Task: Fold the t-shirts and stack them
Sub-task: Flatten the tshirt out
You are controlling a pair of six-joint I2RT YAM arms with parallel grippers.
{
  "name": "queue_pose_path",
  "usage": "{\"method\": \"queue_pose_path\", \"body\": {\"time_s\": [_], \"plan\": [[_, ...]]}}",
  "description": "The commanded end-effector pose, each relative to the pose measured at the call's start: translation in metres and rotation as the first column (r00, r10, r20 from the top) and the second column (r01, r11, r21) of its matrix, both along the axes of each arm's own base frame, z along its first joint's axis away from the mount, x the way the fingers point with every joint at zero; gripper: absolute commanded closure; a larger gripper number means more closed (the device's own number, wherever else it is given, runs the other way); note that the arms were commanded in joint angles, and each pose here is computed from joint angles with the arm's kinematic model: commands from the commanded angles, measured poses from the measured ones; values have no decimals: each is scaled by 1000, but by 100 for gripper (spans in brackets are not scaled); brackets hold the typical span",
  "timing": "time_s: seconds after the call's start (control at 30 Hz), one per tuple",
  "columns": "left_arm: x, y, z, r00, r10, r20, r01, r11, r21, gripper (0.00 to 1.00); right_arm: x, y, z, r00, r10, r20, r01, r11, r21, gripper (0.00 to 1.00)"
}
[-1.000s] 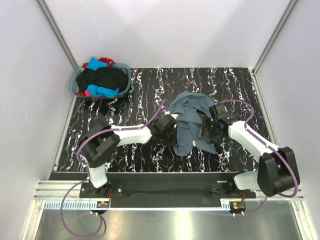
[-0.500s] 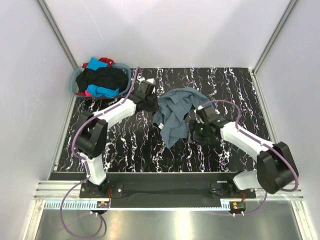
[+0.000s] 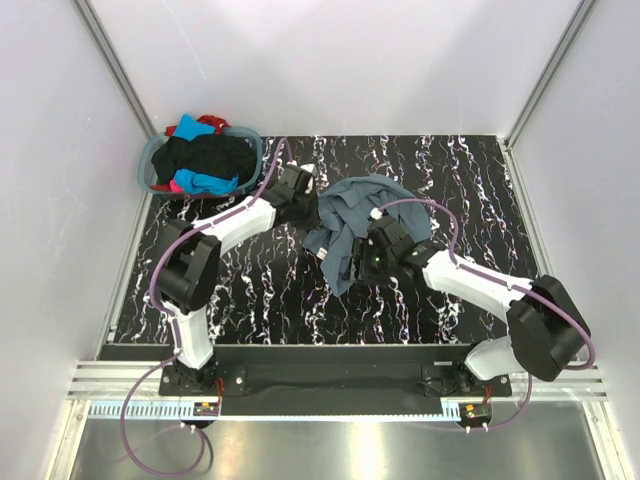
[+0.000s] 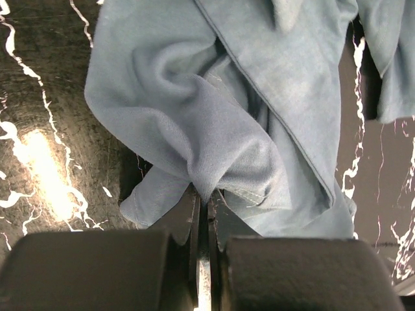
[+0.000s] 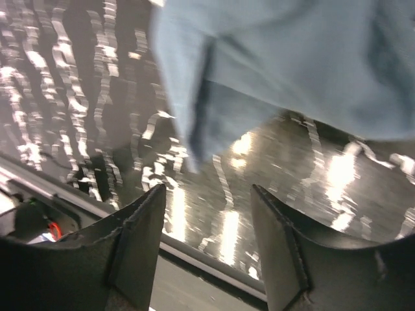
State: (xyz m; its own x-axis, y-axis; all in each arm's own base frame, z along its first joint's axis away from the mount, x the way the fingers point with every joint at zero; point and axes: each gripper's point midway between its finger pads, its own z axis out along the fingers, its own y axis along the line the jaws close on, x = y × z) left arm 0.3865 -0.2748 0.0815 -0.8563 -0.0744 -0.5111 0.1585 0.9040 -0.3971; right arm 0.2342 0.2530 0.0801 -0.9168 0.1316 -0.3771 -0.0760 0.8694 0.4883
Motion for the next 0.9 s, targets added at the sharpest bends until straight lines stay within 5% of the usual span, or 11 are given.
{"method": "queue_pose_path", "body": {"time_s": [0.0,0.7,0.8,0.87], "plan": [[2,-8,21,996,-77,46,79,996,-52,100,22,25,18,992,-48,118,39,996,77,39],[5,-5,22,996,-79,36,81,994,-79,100,6,63,-34,996,32,79,-29,999,-30,46],[6,-6,25,996,-77,42,81,993,-83,100,6,64,-32,996,34,81,-32,999,-22,54],[8,-6,30,996,-73,51,77,993,-88,100,7,66,-23,995,32,97,-31,999,-6,79]]}}
